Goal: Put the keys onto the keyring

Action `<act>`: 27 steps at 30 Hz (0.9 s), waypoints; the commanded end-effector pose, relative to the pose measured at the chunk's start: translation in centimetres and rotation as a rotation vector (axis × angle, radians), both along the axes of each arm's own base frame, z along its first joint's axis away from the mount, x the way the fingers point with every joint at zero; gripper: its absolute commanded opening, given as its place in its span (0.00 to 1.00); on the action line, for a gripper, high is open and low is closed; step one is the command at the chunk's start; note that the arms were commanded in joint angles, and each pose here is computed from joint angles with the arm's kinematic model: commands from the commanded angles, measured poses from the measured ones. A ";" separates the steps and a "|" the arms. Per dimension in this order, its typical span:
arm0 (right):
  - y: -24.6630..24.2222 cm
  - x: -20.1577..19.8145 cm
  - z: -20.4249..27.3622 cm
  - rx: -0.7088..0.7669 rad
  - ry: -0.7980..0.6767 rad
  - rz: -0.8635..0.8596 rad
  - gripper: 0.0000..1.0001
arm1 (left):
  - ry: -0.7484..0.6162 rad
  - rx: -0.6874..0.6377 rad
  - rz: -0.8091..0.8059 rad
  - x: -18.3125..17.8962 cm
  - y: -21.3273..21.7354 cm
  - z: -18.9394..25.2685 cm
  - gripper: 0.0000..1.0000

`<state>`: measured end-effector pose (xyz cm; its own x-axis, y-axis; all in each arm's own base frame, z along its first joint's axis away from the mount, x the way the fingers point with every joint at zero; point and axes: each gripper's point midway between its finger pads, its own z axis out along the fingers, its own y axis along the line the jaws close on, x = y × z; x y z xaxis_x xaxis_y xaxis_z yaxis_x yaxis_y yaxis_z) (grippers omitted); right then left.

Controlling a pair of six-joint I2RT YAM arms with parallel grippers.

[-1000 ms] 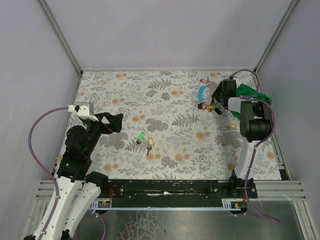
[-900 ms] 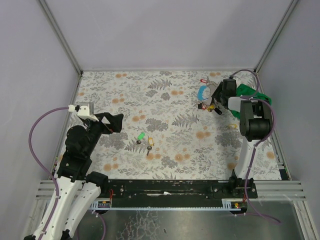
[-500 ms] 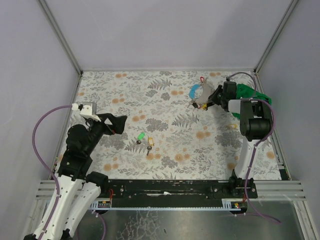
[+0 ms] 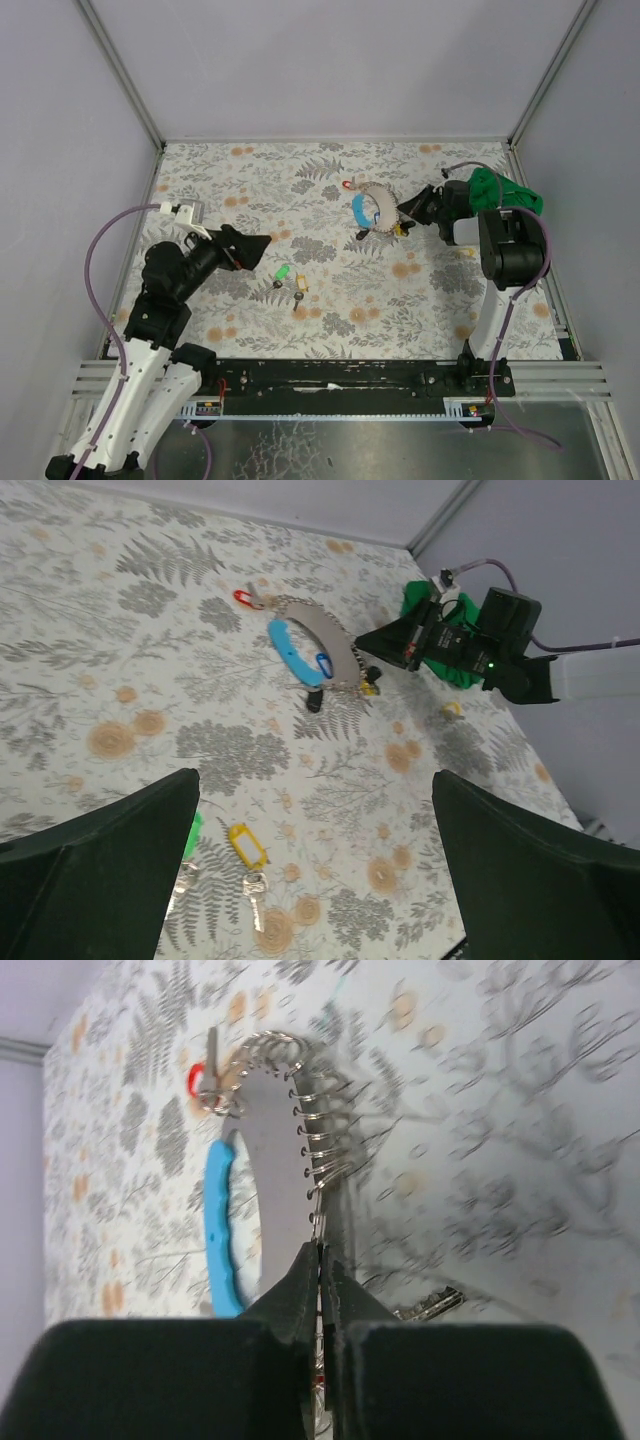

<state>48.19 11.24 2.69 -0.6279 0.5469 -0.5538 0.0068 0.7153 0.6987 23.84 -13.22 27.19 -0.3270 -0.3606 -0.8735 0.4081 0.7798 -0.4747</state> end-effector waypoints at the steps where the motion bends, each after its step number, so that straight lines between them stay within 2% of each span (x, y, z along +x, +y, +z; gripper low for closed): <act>1: 3.1 -1.4 6.4 0.096 -0.172 0.100 0.00 | 0.002 -0.152 -0.100 -0.1 -2.2 0.6 1.00; 10: 5.7 -6.1 9.2 0.100 -0.227 0.159 0.00 | 0.136 -0.378 -0.248 0.7 -5.8 -2.7 0.95; 22: 8.2 -10.7 10.0 0.012 -0.250 0.196 0.00 | 0.216 -0.449 -0.326 2.9 -13.0 -5.5 0.94; 27: 9.0 -12.1 10.6 0.002 -0.266 0.221 0.00 | 0.283 -0.530 -0.370 4.2 -15.7 -6.9 0.93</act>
